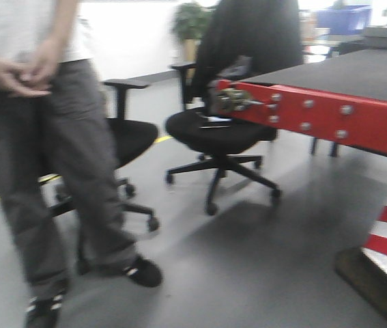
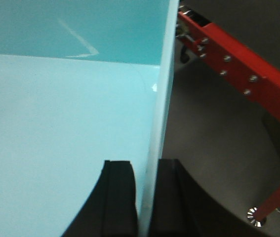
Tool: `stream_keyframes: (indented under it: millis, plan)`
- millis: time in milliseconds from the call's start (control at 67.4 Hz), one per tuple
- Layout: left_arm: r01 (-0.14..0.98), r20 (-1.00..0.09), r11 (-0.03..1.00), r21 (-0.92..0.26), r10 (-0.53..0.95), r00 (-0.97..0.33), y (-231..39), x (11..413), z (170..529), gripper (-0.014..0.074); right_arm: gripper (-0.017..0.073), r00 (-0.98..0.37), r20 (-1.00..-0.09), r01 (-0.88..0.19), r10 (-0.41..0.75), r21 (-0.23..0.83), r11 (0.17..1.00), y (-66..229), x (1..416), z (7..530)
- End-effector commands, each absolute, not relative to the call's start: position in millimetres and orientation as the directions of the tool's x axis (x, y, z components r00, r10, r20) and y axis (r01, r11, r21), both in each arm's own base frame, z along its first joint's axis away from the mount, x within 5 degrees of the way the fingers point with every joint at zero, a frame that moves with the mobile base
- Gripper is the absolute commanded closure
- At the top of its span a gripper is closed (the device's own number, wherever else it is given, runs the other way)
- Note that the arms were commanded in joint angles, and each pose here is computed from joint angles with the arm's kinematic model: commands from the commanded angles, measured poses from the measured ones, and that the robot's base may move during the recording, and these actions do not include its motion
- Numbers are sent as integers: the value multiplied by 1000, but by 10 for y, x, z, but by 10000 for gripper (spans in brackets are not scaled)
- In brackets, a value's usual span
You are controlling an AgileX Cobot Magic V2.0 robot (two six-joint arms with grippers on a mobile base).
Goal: Fetch blue bin and place on conveyor start
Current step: 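Carry the bin in both grippers while the base turns toward the conveyor, then drive up to the red conveyor holding the bin above the belt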
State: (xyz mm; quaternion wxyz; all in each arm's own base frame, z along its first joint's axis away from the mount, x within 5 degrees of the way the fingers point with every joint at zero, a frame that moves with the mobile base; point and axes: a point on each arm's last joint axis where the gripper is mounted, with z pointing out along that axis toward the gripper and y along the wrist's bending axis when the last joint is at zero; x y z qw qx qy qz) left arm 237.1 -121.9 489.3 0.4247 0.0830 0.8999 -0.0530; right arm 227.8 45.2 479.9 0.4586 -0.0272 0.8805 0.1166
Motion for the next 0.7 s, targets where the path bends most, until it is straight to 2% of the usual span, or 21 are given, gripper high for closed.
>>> stream_keyframes:
  millis: [0, 386, 682]
  plan:
    - [166, -806, 985, 40, 130, -578, -1128, 2346, 4977, 704, 711, -520, -853, -156, 38, 139, 978, 415, 2253, 4883]
    - [82, -828, 983, 162, 181, -530, -1011, 2387, 5027, 704, 711, -518, -855, -156, 39, 139, 978, 415, 2254, 4884]
    - [48, -834, 977, 207, 202, -513, -967, 2399, 5050, 704, 711, -518, -855, -156, 39, 139, 978, 415, 2254, 4884]
